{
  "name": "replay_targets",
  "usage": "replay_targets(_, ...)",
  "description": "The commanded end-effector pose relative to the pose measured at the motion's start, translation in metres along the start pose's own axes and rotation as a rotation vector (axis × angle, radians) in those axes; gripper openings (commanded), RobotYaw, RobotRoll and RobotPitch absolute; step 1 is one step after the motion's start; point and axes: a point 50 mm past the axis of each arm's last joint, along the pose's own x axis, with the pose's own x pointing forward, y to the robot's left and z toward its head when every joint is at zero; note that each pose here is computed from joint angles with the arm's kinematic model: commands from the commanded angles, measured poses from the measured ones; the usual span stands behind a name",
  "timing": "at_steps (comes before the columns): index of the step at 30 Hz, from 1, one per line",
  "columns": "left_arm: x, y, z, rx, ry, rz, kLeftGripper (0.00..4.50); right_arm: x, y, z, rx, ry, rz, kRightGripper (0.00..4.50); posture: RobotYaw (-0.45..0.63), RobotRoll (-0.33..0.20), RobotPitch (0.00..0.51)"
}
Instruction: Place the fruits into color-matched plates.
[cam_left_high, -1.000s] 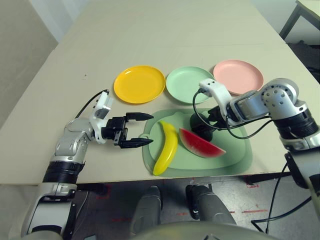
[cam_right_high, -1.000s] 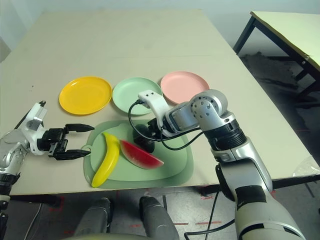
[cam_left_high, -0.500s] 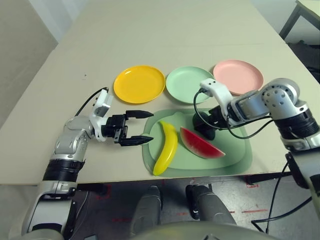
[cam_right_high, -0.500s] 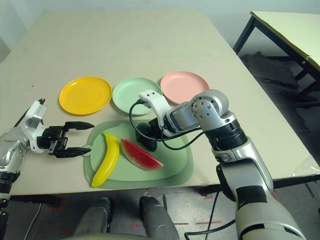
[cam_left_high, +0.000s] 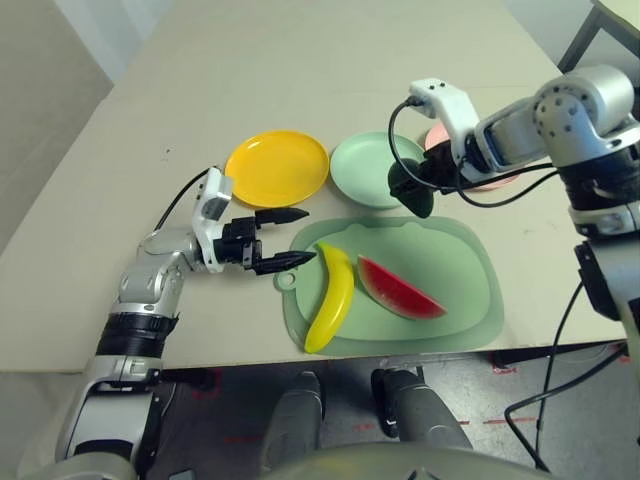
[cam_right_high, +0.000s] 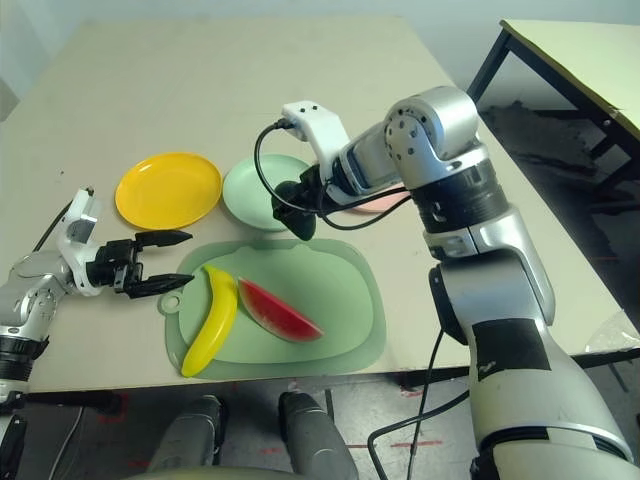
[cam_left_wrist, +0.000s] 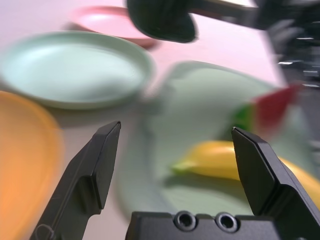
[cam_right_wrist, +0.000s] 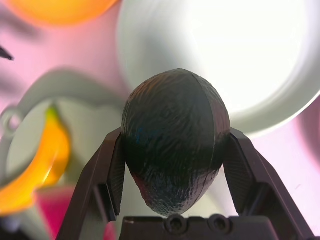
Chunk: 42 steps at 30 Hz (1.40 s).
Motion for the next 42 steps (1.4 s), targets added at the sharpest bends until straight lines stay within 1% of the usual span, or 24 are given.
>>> replay_targets(1, -0.002, 0.008, 0.003, 0.051, 0.005, 0.110, 4.50, 0.007, -0.007, 0.008, -0.024, -0.020, -0.024, 3.03, -0.02, 0.000, 0.169)
replay_targets(8, -0.003, 0.017, 0.007, 0.114, 0.036, 0.242, 4.50, 0.021, -0.014, 0.013, -0.035, -0.038, -0.030, 3.03, 0.00, 0.000, 0.171)
replay_targets(15, -0.002, 0.014, 0.002, 0.124, 0.065, 0.229, 4.50, 0.035, -0.016, 0.012, -0.050, -0.046, -0.029, 3.03, 0.01, 0.000, 0.173)
replay_targets(17, -0.003, 0.013, 0.001, 0.120, 0.065, 0.225, 4.50, 0.038, -0.020, 0.010, -0.056, -0.040, -0.038, 3.77, 0.01, 0.000, 0.173)
replay_targets(19, -0.003, 0.013, 0.001, 0.118, 0.064, 0.224, 4.50, 0.039, -0.022, 0.008, -0.059, -0.037, -0.044, 4.42, 0.01, 0.000, 0.174)
replay_targets(25, -0.003, 0.014, -0.001, 0.122, 0.071, 0.225, 4.50, 0.037, -0.023, 0.009, -0.082, -0.032, -0.038, 4.46, 0.00, 0.000, 0.172)
replay_targets(28, -0.002, 0.014, -0.001, 0.120, 0.068, 0.203, 4.50, 0.029, -0.023, 0.012, -0.121, -0.039, -0.031, 4.46, -0.01, 0.000, 0.168)
replay_targets(31, -0.002, 0.011, -0.002, 0.109, 0.052, 0.151, 4.50, 0.014, -0.021, 0.012, -0.227, -0.029, 0.006, 4.46, -0.01, 0.000, 0.165)
replay_targets(34, -0.004, 0.007, -0.002, 0.091, 0.041, 0.085, 4.50, -0.008, -0.012, 0.001, -0.296, 0.038, 0.069, 4.46, -0.02, 0.000, 0.166)
replay_targets(38, -0.011, 0.005, -0.003, 0.097, 0.055, -0.015, 4.50, -0.037, 0.009, -0.013, -0.289, 0.106, 0.147, 4.46, -0.04, 0.000, 0.164)
replay_targets(40, -0.014, 0.009, 0.000, 0.089, 0.041, -0.028, 4.50, -0.050, 0.017, -0.021, -0.403, 0.117, 0.163, 4.46, -0.04, 0.000, 0.164)
replay_targets(41, -0.015, 0.010, 0.001, 0.090, 0.038, -0.032, 4.50, -0.054, 0.019, -0.025, -0.504, 0.117, 0.158, 4.46, -0.04, 0.000, 0.164)
replay_targets(42, -0.015, 0.011, 0.001, 0.090, 0.038, -0.039, 4.50, -0.058, 0.020, -0.029, -0.689, 0.100, 0.139, 4.46, -0.04, 0.000, 0.164)
